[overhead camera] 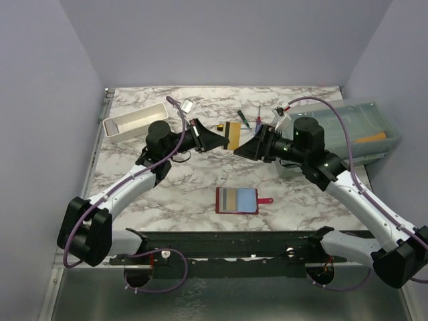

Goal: Put the credit cards into the card holder
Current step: Pick up the credit card from the storage box, then insert the credit card into the card holder.

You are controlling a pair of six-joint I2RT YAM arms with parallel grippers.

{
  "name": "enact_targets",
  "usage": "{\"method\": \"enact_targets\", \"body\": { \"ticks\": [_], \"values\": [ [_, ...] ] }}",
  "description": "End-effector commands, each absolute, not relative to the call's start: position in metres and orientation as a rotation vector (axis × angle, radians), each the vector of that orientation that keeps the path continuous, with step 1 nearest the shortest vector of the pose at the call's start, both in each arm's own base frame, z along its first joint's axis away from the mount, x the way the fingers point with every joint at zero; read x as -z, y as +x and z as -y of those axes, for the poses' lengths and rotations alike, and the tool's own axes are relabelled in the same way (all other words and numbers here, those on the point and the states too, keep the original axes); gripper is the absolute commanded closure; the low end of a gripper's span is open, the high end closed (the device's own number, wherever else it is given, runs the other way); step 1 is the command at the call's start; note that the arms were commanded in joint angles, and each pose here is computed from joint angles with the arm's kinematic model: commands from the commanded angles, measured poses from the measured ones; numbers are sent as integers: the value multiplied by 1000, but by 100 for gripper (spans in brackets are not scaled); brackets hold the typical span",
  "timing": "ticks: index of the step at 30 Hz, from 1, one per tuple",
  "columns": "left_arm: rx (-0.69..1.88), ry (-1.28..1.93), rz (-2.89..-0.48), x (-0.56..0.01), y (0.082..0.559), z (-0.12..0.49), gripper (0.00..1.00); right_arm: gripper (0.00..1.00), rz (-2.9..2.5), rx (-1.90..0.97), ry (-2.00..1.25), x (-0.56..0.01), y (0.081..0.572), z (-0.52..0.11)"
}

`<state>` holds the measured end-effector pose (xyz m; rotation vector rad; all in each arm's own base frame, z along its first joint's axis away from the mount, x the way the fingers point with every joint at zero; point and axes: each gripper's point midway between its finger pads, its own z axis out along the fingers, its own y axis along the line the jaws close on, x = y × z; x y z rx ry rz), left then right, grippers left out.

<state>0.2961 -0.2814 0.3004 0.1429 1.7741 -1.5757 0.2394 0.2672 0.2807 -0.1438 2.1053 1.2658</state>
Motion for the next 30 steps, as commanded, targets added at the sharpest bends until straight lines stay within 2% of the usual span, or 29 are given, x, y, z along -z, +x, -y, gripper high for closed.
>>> {"method": "enact_targets", "body": {
  "ticks": [1,7,9,12,16,17,18,19,22,23,24,26,28,30],
  "values": [
    [1810,236,-1517,-357,245,299,100,30,-1970,-1371,-71,-316,240,-268],
    [1931,221,-1492,-347,219,311,100,41,-1849,-1444,-32,-332,230,-262],
    [1968,230,-1474,-347,212,314,100,48,-1833,-1464,-31,-332,227,-262],
    [1993,231,-1469,-345,207,319,100,64,-1814,-1466,0,-331,224,-257],
    [2005,215,-1512,-330,204,325,100,94,-1837,-1439,34,-320,222,-251],
    [2007,212,-1531,-324,204,327,100,99,-1859,-1425,39,-314,223,-250],
    [2009,212,-1557,-317,204,328,100,100,-1882,-1401,44,-308,224,-249],
    [2004,202,-1598,-307,205,329,97,100,-1923,-1365,55,-297,224,-246],
    [1873,53,-1867,-252,222,329,51,100,-2065,-1210,51,-259,221,-233],
    [1784,3,-1982,-228,227,326,42,100,-2141,-1146,42,-240,219,-228],
    [1687,-11,-2069,-208,230,322,37,100,-2212,-1095,26,-221,214,-223],
    [1497,-51,-2233,-172,233,311,35,100,-2368,-1035,-32,-183,199,-219],
    [1338,-77,-2381,-138,231,299,40,100,-2520,-1042,-99,-152,180,-219],
    [1282,-75,-2488,-114,224,295,47,100,-2630,-1072,-163,-132,164,-221]
  ]
}}
